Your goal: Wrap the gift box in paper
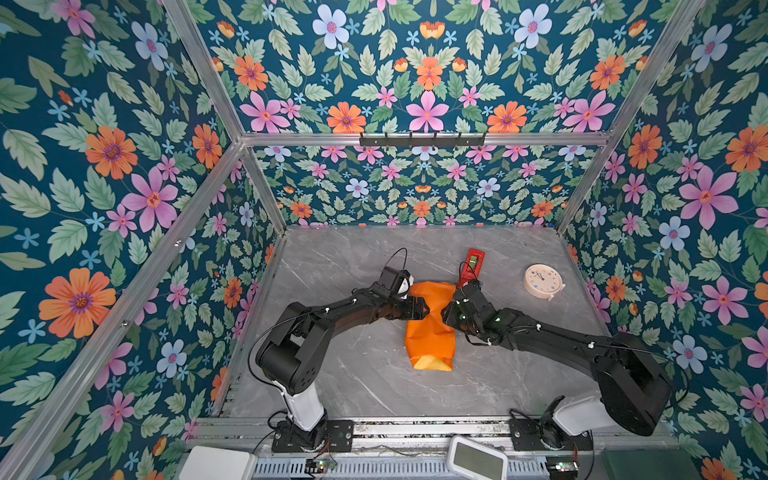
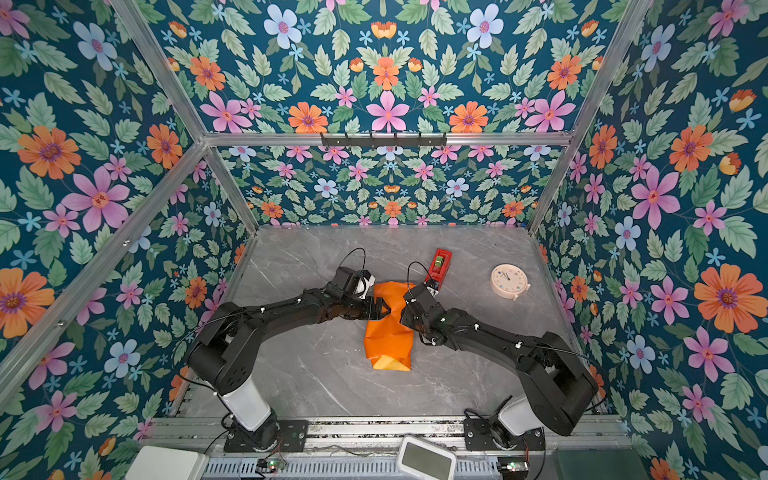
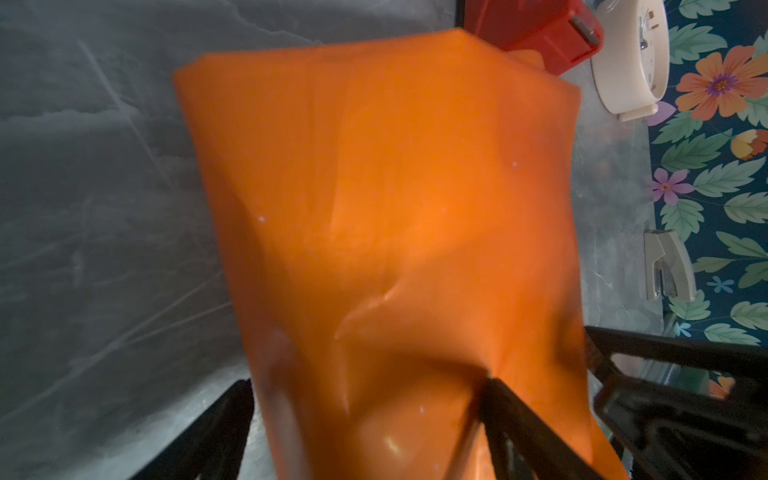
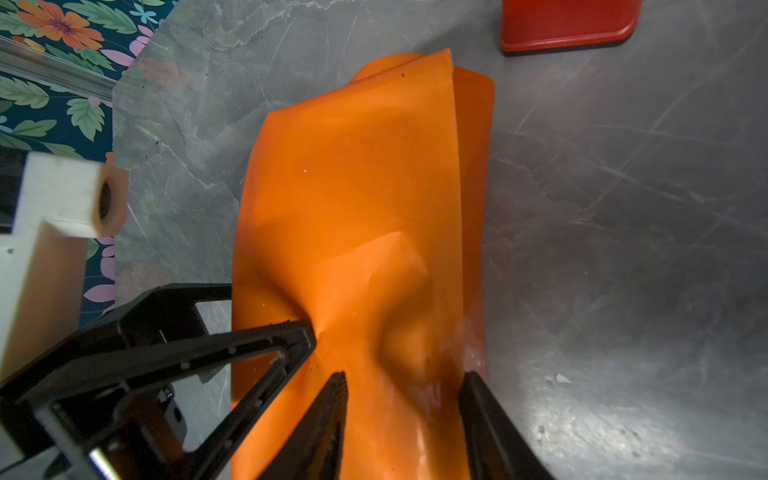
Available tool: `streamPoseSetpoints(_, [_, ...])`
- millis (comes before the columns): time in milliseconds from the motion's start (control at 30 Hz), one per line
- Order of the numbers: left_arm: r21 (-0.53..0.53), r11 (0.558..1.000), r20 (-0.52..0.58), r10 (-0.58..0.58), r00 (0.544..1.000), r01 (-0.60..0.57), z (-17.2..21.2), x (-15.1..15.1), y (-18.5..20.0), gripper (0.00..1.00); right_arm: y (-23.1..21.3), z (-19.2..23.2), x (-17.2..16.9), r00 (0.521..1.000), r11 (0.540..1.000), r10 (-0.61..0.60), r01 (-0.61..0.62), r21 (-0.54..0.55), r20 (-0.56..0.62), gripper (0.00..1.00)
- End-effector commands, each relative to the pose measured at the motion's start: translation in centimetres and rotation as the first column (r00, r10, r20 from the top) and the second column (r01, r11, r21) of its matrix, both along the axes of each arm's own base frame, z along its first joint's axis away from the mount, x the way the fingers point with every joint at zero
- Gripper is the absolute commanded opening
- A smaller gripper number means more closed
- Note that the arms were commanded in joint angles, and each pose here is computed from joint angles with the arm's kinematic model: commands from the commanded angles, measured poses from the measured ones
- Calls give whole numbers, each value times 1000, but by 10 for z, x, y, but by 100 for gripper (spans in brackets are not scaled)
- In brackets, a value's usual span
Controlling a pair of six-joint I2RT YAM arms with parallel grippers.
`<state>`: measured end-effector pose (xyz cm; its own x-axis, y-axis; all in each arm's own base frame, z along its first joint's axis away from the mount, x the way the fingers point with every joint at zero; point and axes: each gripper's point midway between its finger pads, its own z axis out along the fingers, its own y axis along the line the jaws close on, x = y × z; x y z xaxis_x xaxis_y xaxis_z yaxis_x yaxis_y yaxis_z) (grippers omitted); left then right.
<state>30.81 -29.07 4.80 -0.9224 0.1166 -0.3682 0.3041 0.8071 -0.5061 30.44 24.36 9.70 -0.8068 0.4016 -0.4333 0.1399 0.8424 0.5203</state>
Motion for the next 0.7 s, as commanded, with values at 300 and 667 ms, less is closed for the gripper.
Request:
streamPoseSetpoints(300, [353,935,-122,66,990,-18,-59,-34,66,87,10,-1,12,1000,999,-1,0,42,20,46])
streamPoseSetpoints(667, [353,935,-121,66,991,-19,-58,-33,66,87,16,-2,19,999,998,17,-20,67,39,51])
